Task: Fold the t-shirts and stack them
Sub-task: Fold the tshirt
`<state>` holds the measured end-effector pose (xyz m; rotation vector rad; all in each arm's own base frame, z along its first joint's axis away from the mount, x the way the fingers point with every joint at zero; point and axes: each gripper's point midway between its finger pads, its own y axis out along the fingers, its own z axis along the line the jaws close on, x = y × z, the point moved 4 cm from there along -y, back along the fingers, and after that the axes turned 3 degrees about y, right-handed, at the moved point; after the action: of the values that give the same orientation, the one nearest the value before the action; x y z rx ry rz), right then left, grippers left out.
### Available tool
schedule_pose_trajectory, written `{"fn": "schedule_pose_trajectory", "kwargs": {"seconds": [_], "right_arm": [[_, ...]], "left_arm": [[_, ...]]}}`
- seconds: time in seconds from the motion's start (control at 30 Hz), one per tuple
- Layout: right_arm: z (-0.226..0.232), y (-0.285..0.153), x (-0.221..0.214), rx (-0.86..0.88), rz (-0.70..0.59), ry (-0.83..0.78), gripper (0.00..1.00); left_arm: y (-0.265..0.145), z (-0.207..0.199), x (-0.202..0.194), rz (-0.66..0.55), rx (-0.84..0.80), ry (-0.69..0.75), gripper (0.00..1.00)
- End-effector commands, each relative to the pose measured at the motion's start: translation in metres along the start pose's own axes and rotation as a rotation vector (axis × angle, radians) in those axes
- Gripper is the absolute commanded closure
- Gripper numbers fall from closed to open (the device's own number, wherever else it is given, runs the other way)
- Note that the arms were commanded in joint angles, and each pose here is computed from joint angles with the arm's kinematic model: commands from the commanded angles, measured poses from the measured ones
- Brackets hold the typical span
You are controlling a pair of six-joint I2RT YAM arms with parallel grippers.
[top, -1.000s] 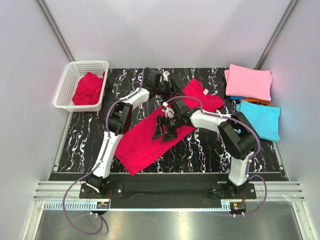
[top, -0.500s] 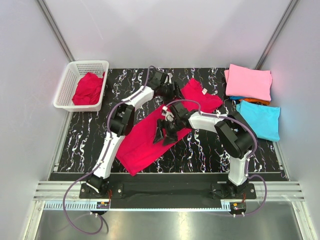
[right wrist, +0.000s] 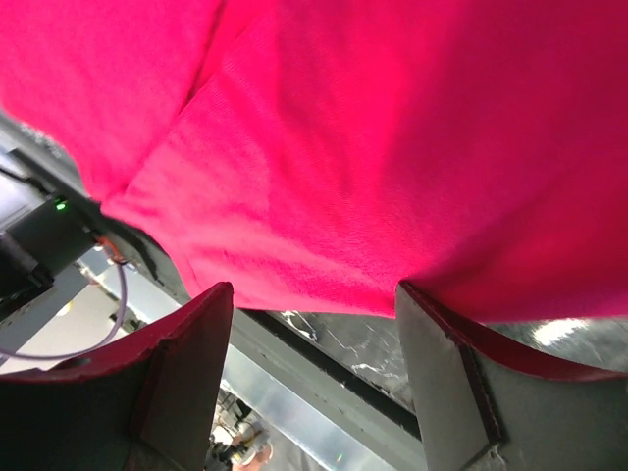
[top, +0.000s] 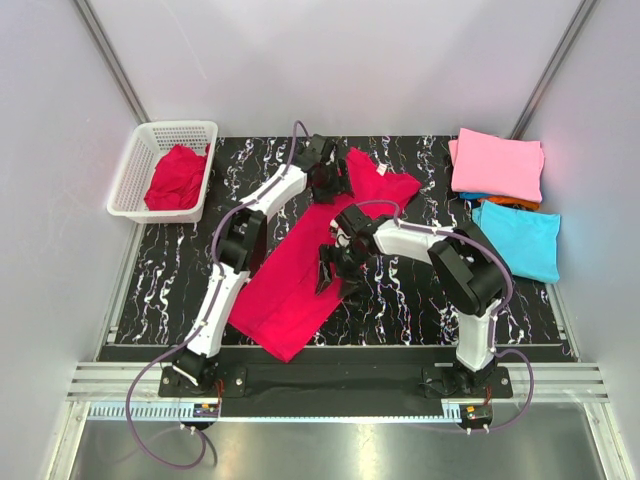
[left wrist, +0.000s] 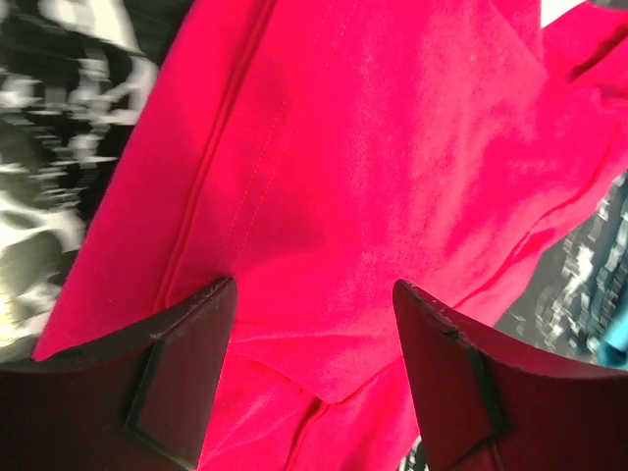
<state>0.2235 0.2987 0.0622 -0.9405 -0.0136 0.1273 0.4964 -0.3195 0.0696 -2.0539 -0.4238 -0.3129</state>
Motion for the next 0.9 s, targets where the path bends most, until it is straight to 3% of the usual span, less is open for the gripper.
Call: {"fn": "schedule_pose_trajectory", "kwargs": {"seconds": [0.0,0.17,0.57,0.67,0.87], "right_arm": [[-0.029,0.004,-0.005,-0.200,0.030,0.022,0.25],[-0.038,0.003,0.001,-0.304,0.032,0.027,0.24],[-0.042,-0.012,0.028,-0.326,-0.019,0.073,0.24],[-0.041,-0.019,0.041,-0.315,-0.042,0.074,0.24],[-0.028,-0.031,0.066,-0.317,-0.081,0.035,0.23]], "left_arm": [[-0.006,0.065,-0.003,0.014,0.291,0.013,0.26],[-0.022,0.090,0.005,-0.009,0.412,-0.007,0.26],[-0.050,0.150,0.028,-0.061,0.590,-0.124,0.25],[-0.049,0.153,0.035,-0.074,0.574,-0.139,0.25],[-0.021,0.133,0.046,-0.055,0.375,-0.146,0.23]]}}
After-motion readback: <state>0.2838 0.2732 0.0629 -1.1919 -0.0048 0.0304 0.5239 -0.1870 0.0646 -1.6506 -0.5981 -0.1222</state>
